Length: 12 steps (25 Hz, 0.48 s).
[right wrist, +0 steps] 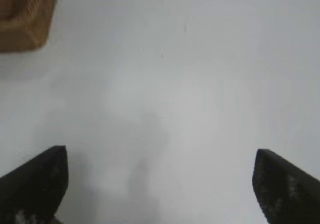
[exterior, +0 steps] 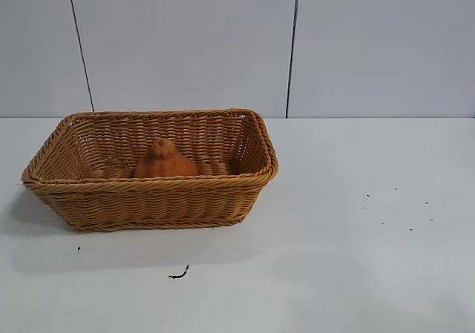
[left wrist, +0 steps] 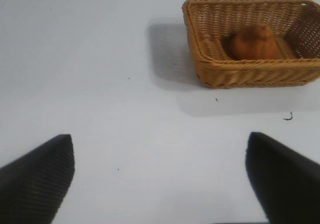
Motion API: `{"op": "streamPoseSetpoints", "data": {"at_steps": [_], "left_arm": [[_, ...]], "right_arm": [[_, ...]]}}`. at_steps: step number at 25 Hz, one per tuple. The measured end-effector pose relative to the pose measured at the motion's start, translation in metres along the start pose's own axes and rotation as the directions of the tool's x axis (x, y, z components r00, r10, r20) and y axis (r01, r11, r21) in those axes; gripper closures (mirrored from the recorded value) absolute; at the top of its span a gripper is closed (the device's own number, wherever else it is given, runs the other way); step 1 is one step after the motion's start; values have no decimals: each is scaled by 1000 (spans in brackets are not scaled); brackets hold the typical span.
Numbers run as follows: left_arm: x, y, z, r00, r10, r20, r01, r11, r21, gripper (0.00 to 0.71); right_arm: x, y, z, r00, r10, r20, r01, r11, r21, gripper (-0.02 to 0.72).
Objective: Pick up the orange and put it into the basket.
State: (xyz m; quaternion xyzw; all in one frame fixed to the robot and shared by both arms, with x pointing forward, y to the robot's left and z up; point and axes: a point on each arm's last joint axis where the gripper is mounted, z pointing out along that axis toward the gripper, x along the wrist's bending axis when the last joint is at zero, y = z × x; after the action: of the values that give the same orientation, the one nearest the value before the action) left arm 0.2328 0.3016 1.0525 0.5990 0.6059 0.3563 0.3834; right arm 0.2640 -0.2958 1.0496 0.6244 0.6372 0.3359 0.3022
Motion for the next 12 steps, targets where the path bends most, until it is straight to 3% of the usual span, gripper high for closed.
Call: {"op": "streamPoseSetpoints", "data": {"at_steps": [8,12], "left_arm": [[0,0,0,1000,0,0,0,1000,0,44],[0,0,0,1000,0,0,0,1000,0,44]], "right_arm": [[0,-13,-22,1000,-3,-5,2,985,-174,10],[0,-15,-23,1000,-4,-6,3,982,-188,10]]}}
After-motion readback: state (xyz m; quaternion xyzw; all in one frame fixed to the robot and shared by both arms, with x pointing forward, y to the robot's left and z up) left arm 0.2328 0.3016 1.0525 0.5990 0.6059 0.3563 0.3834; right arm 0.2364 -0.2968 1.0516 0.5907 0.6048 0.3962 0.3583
